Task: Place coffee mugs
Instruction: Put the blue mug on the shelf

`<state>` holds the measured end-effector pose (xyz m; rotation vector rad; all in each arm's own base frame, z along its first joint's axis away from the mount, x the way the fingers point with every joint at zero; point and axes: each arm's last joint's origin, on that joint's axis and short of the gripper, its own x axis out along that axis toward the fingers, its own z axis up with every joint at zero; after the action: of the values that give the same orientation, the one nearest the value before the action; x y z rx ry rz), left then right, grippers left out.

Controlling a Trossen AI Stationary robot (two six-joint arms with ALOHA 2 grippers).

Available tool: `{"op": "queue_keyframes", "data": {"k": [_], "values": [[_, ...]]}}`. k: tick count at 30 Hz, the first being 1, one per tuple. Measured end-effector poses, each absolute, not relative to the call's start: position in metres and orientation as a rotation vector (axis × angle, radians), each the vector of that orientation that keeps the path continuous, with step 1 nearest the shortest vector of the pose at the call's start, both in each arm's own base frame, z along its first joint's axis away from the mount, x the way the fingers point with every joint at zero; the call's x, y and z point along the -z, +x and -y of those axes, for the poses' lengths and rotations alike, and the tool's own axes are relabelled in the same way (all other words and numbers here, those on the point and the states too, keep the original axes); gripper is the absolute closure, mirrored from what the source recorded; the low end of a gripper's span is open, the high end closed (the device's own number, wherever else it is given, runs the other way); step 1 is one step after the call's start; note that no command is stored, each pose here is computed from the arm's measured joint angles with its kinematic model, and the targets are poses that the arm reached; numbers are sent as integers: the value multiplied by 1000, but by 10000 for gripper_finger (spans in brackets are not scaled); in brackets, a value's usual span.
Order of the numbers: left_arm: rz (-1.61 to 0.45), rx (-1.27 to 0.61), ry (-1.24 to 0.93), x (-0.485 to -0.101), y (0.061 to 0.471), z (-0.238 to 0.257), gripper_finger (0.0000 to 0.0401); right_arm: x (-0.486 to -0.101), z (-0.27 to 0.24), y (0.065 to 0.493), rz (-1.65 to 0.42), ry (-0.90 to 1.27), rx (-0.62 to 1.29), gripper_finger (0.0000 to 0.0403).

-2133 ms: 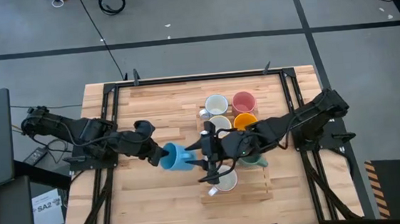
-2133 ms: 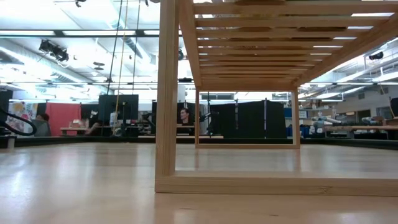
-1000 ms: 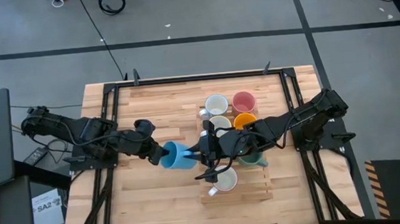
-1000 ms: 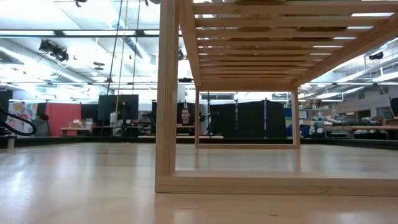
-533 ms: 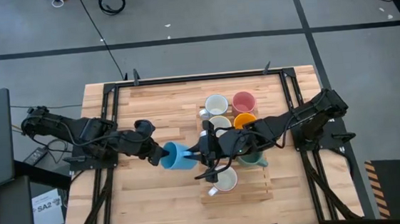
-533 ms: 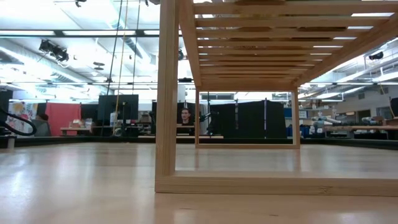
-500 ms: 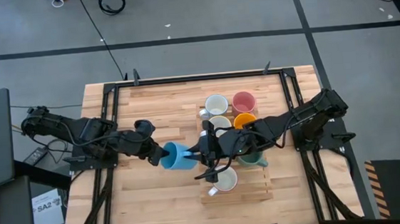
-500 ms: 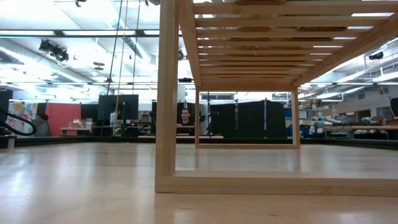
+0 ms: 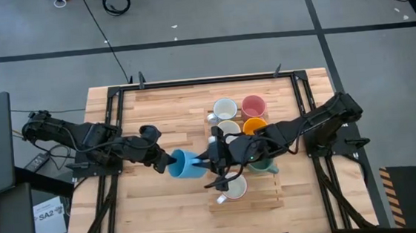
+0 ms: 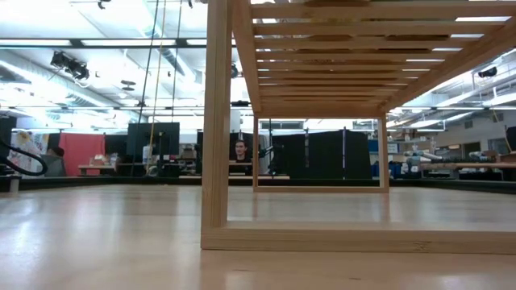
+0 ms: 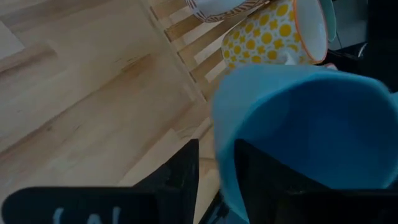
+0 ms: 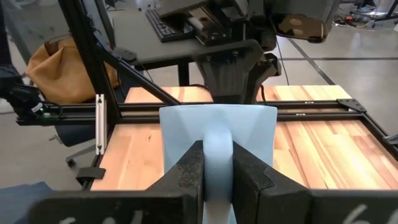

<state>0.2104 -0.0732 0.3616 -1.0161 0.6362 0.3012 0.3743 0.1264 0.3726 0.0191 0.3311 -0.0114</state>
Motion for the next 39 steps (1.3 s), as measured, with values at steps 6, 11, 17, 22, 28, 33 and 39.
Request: {"op": "queue_keyframes", "data": {"k": [6,11,17,22,28,33,39], "values": [[-618,-296,-1023,-363,211,73,293,-382,-128,364,-323,17,7,348],[-602,-284,-1032,-365,212,74,293,-389,-129,356,-314,19,-2,348],[-553,-217,-1013,-370,216,75,293,-390,-128,351,-332,5,27,348],[-526,-196,-1019,-373,218,76,293,-390,-127,350,-344,-5,49,348],[-498,-184,-1030,-377,215,74,293,-394,-125,347,-330,-4,65,348],[-464,-140,-1012,-386,205,70,293,-404,-121,340,-301,6,80,348],[-437,-112,-965,-394,191,66,293,-421,-124,322,-249,37,73,348]]}}
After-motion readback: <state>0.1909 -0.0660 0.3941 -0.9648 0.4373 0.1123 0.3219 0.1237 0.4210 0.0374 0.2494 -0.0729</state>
